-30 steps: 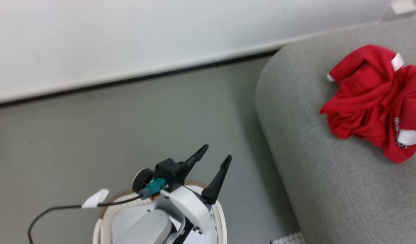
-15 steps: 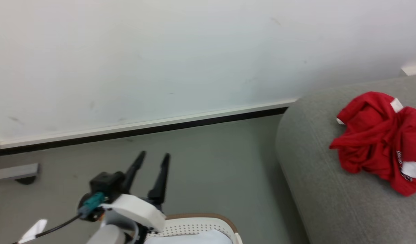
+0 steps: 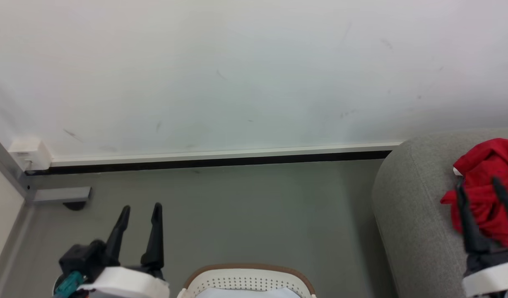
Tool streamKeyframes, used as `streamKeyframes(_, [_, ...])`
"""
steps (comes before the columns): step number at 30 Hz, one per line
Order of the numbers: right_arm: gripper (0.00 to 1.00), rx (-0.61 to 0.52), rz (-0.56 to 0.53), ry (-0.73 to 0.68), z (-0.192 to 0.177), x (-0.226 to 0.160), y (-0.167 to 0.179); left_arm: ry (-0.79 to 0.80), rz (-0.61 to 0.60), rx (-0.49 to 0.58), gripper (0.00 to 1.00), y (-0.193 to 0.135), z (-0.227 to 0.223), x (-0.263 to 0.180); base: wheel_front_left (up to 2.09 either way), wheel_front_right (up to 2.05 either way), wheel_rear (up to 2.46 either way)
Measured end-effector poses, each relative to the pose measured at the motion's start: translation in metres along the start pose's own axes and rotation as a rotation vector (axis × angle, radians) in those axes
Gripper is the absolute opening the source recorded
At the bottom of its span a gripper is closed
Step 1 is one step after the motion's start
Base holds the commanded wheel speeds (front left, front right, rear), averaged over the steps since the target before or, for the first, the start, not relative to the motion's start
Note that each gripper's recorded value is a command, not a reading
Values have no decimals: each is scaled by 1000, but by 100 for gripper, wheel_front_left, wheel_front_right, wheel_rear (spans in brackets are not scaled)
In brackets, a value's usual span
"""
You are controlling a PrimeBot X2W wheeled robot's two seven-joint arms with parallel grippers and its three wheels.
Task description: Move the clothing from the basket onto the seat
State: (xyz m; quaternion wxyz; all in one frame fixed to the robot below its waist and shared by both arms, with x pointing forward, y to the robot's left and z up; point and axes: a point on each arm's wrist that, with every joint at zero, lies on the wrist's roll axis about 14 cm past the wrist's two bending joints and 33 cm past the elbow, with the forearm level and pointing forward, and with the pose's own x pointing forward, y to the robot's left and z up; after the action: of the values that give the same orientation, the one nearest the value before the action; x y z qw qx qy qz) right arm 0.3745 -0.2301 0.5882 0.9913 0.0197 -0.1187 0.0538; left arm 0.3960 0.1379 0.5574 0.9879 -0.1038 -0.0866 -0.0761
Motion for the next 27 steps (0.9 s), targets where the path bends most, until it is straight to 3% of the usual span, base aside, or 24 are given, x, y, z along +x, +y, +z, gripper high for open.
streamKeyframes(5, [100, 36, -21, 10, -22, -14, 17, 16, 86, -13, 100, 20, -9, -19, 0, 0, 0])
streamKeyframes(12, [100, 77, -25, 100, -57, -27, 35, 61, 107, -26, 100, 26, -28, -33, 0, 0, 0])
streamKeyframes(27, [100, 95, 12, 103, -60, -26, 54, 74, 104, -23, 100, 29, -36, -38, 0, 0, 0])
